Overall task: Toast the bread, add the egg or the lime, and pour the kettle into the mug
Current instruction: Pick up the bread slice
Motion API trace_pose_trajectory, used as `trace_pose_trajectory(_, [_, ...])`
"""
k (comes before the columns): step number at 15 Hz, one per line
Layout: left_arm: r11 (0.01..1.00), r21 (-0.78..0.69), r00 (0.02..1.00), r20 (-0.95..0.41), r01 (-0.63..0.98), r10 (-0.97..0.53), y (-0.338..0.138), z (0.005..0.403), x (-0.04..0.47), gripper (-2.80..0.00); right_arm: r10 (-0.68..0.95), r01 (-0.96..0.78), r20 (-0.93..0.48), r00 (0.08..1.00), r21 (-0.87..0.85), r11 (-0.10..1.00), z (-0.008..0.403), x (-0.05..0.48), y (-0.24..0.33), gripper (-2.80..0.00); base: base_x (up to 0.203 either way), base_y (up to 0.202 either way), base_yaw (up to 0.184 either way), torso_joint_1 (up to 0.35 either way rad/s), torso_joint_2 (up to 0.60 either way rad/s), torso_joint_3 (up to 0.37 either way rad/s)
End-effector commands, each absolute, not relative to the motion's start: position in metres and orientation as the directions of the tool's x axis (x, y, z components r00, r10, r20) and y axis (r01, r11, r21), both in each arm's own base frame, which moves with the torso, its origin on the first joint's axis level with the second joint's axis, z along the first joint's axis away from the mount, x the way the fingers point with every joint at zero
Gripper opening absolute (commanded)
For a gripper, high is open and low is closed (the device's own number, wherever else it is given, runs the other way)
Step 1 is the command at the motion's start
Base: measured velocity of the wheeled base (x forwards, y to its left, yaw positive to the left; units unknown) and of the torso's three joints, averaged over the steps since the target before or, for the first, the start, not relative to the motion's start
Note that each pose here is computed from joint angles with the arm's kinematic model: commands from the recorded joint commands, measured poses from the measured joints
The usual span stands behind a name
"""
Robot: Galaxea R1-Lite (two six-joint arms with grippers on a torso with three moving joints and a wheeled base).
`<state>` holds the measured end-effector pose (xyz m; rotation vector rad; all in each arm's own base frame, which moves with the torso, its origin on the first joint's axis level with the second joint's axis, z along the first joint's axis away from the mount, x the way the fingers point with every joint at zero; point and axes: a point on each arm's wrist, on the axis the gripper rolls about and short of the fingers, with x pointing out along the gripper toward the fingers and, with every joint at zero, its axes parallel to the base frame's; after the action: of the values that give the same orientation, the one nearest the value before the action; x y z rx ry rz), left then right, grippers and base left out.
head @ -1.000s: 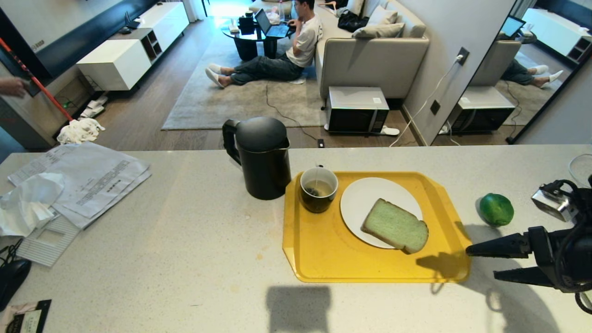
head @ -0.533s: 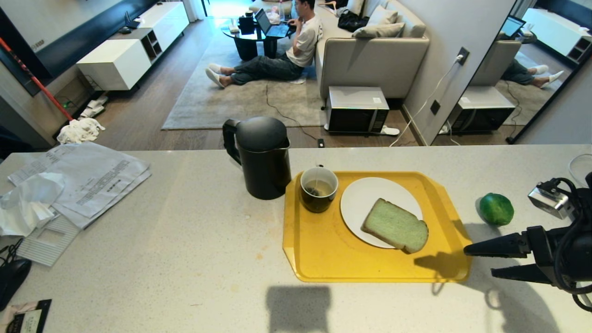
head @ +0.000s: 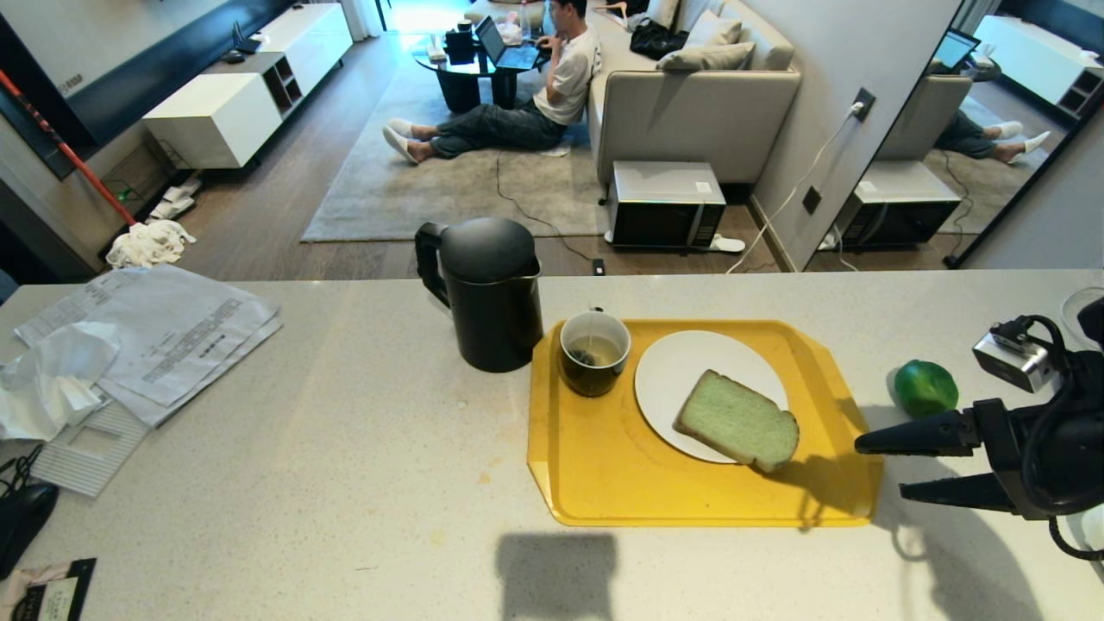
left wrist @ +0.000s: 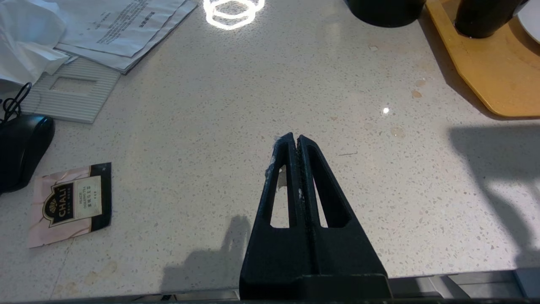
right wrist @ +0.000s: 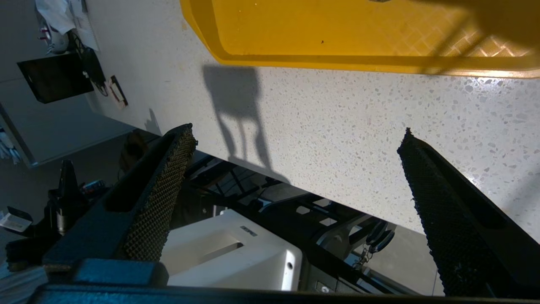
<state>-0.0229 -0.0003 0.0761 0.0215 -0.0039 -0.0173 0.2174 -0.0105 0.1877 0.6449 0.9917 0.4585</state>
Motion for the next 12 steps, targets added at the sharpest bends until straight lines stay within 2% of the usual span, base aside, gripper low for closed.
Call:
trace_pose_trajectory(1, [1.0,0.022,1.0,0.003,0.017,-0.017,0.0,0.076,-0.023,-2.8,0.63,-0.068,-0.614,0.475,0.688,0.722,0.189,0.223,-0.01,0.0,0.0,0.0,0.0,0.0,0.0,0.0])
trace_pose_trajectory(3, [1.0,0.022,1.0,0.003,0.018,-0.018,0.0,0.076,-0.023,-2.8,0.632,-0.04,-0.61,0.479,0.704,0.709,0.191,0.229,-0.011,0.0,0.0,0.0,0.0,0.0,0.0,0.0])
trace_pose_trajectory(7, [1.0,0.022,1.0,0.003,0.018,-0.018,0.0,0.076,-0.023,-2.8,0.702,0.017,-0.557,0.445,0.788,0.615,0.19,0.239,-0.01,0.0,0.0,0.0,0.0,0.0,0.0,0.0])
trace_pose_trajectory(12, [1.0,0.022,1.0,0.003,0.018,-0.018,0.0,0.076,-0.023,-2.8,0.711,0.013,-0.549,0.439,0.795,0.606,0.191,0.238,-0.01,0.0,0.0,0.0,0.0,0.0,0.0,0.0])
